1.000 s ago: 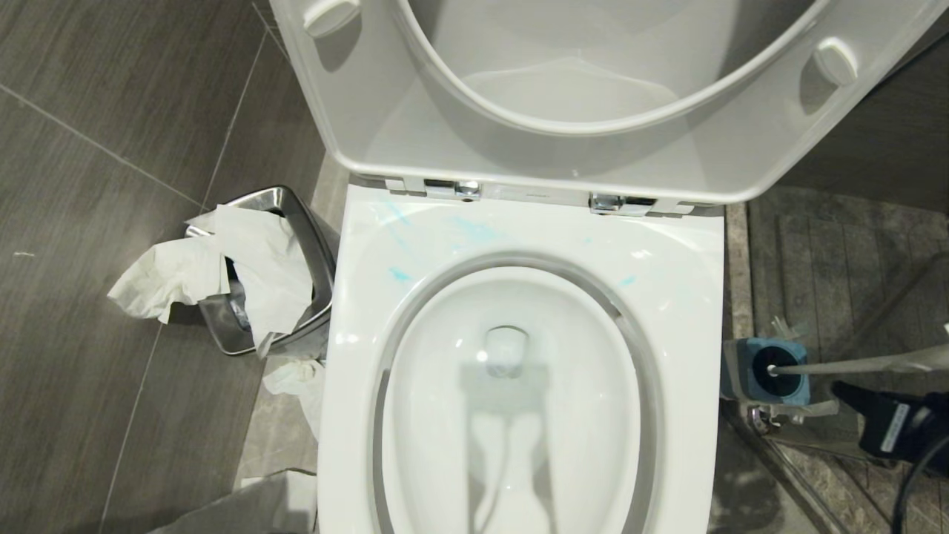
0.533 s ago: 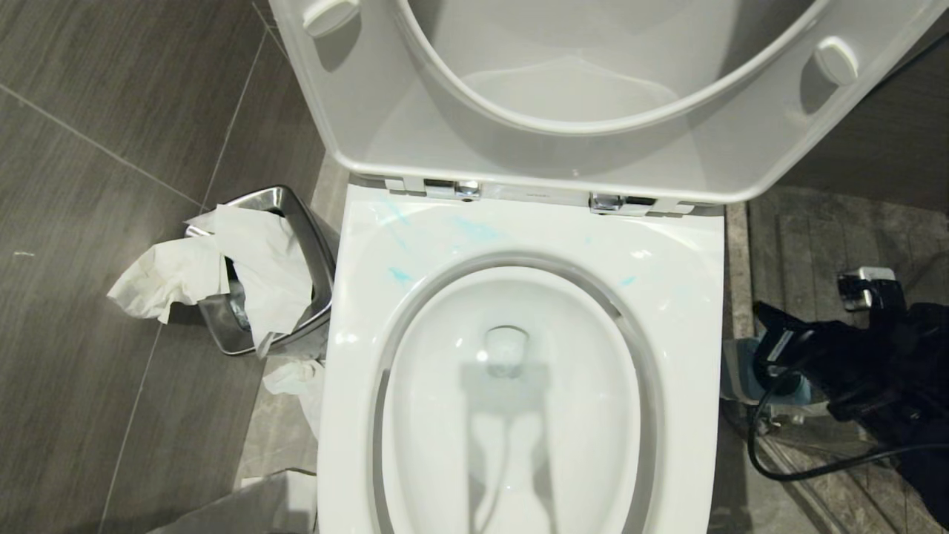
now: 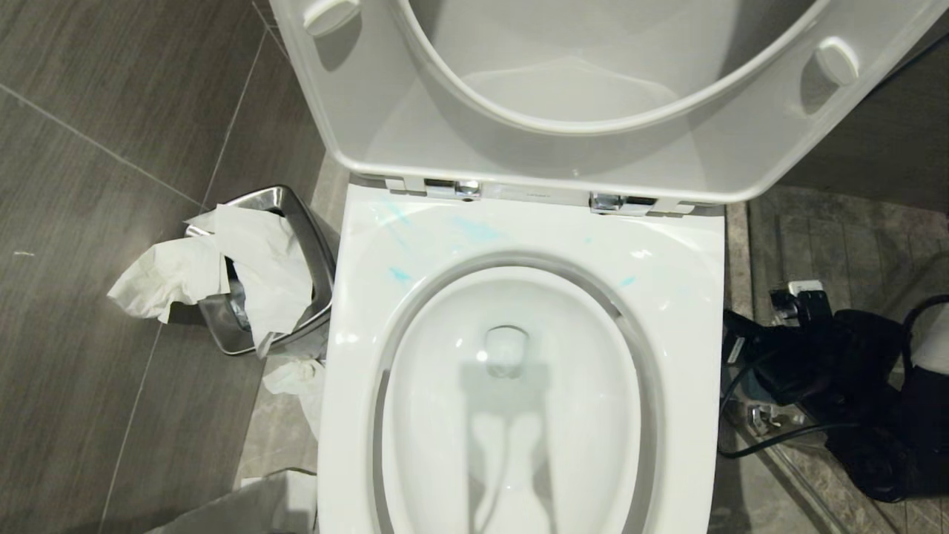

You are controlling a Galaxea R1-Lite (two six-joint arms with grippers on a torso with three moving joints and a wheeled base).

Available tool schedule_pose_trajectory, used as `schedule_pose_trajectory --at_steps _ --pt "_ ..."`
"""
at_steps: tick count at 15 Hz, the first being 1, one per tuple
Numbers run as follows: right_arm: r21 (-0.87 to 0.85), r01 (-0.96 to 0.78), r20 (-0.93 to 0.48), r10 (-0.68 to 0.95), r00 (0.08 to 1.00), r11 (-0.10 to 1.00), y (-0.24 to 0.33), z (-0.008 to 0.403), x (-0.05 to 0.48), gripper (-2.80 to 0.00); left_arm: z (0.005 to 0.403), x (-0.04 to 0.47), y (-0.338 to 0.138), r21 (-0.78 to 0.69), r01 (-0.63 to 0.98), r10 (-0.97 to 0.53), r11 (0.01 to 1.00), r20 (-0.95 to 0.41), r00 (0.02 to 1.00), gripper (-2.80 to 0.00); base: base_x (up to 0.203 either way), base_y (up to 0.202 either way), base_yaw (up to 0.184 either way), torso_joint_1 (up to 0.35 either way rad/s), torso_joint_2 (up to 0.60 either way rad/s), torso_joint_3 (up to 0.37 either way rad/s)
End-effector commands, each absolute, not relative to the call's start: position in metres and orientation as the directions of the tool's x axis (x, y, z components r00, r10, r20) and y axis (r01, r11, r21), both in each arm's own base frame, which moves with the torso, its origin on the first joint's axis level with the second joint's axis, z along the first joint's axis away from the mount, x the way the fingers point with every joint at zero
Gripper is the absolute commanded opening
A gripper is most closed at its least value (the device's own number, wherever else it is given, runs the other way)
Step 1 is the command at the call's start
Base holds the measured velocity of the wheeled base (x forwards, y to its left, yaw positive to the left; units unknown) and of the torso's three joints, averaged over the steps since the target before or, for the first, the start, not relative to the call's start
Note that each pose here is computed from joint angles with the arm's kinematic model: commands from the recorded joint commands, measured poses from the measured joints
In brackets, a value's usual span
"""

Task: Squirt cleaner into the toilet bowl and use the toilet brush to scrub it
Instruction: Pour in the cleaning agent

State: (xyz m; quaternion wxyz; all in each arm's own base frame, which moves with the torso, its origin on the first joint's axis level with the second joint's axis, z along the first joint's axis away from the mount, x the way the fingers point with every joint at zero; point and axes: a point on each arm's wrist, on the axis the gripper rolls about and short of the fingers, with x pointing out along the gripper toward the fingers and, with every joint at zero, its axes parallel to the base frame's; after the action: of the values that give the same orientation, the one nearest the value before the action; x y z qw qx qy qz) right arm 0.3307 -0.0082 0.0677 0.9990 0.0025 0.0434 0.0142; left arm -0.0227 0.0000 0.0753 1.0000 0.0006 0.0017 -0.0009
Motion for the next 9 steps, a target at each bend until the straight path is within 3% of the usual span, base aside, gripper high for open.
schedule_pose_trajectory --at_steps 1,8,9 --pt "0.007 -0.034 -0.092 0.035 0.995 0.999 -0.007 0.057 0.342 -2.8 0.075 -0.023 0.0 0.002 0.002 -0.002 1.0 -0.005 1.0 -2.8 0.0 0.0 0.0 0.0 0.0 0.0" --pt "-0.008 -0.051 -0.012 0.051 0.999 0.999 -0.001 0.048 0.385 -2.8 0.075 -0.023 0.0 0.0 0.002 -0.002 1.0 -0.005 1.0 -2.8 0.0 0.0 0.0 0.0 0.0 0.0" --pt "-0.012 -0.052 -0.001 0.052 0.999 0.999 -0.001 0.048 0.39 0.0 0.075 -0.023 0.0 0.002 0.002 -0.002 1.0 -0.005 1.0 -2.8 0.0 0.0 0.0 0.0 0.0 0.0"
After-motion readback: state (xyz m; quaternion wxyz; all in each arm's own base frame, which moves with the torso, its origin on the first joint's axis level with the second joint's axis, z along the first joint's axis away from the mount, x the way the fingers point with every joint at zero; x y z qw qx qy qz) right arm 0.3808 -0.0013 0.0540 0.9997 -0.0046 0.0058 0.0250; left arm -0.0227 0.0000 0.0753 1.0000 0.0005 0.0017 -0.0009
